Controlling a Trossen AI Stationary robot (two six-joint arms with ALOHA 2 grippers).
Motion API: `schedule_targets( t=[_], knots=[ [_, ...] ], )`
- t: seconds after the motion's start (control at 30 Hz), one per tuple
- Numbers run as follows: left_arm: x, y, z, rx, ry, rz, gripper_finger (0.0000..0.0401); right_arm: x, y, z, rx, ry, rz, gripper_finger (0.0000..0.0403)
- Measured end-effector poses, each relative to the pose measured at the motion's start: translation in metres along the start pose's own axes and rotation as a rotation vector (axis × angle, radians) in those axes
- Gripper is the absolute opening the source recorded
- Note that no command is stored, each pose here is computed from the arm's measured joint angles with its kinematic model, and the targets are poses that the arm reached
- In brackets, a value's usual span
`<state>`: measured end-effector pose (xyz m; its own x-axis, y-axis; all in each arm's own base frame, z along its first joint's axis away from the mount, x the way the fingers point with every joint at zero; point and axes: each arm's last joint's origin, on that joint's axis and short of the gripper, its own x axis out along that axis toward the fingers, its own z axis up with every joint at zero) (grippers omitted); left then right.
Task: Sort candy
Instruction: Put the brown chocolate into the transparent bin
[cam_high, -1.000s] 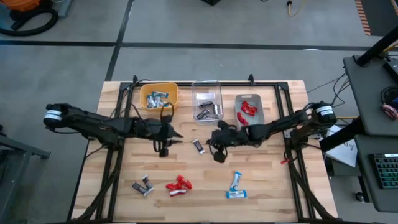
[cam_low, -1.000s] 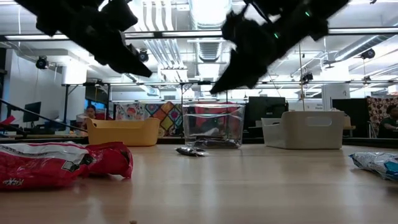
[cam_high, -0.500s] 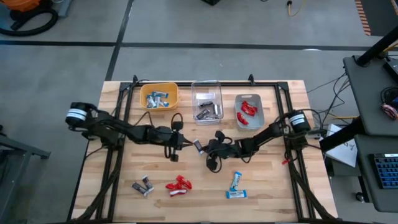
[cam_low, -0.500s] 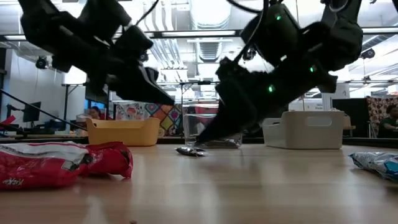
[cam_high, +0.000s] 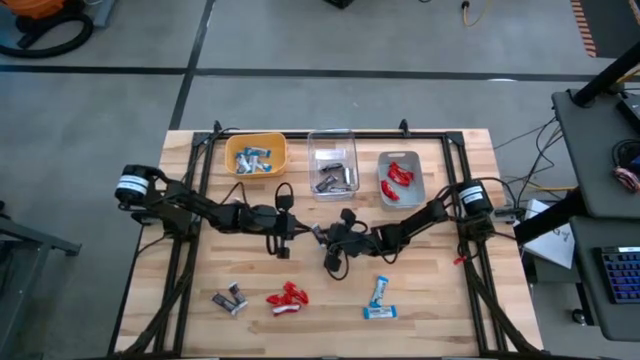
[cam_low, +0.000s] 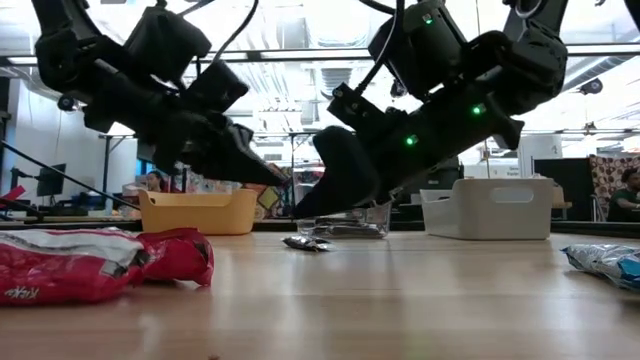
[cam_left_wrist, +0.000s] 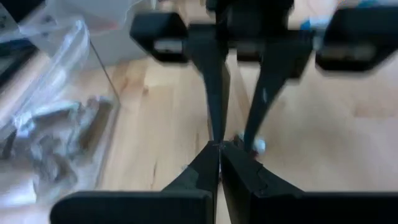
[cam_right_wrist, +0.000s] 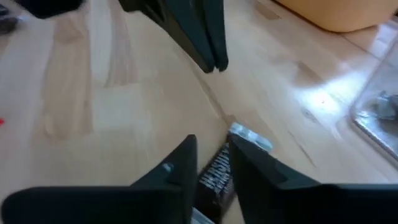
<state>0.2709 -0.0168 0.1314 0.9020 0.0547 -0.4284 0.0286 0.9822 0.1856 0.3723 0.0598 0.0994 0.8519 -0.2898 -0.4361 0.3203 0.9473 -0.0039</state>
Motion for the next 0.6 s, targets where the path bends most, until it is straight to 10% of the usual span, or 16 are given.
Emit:
schedule_targets(
  t=[0.33,0.6],
  knots=[
    [-0.007,0.001,0.002,-0.003,-0.018,0.003,0.0000,0.001,-0.002,-0.007,0.023,0.035,-0.045,0.0213],
    [-0.008,0.002,0.005,-0.006,-0.036,0.005,0.0000,0.009,-0.002,-0.022,0.011,0.069,-0.046,0.0234]
  ],
)
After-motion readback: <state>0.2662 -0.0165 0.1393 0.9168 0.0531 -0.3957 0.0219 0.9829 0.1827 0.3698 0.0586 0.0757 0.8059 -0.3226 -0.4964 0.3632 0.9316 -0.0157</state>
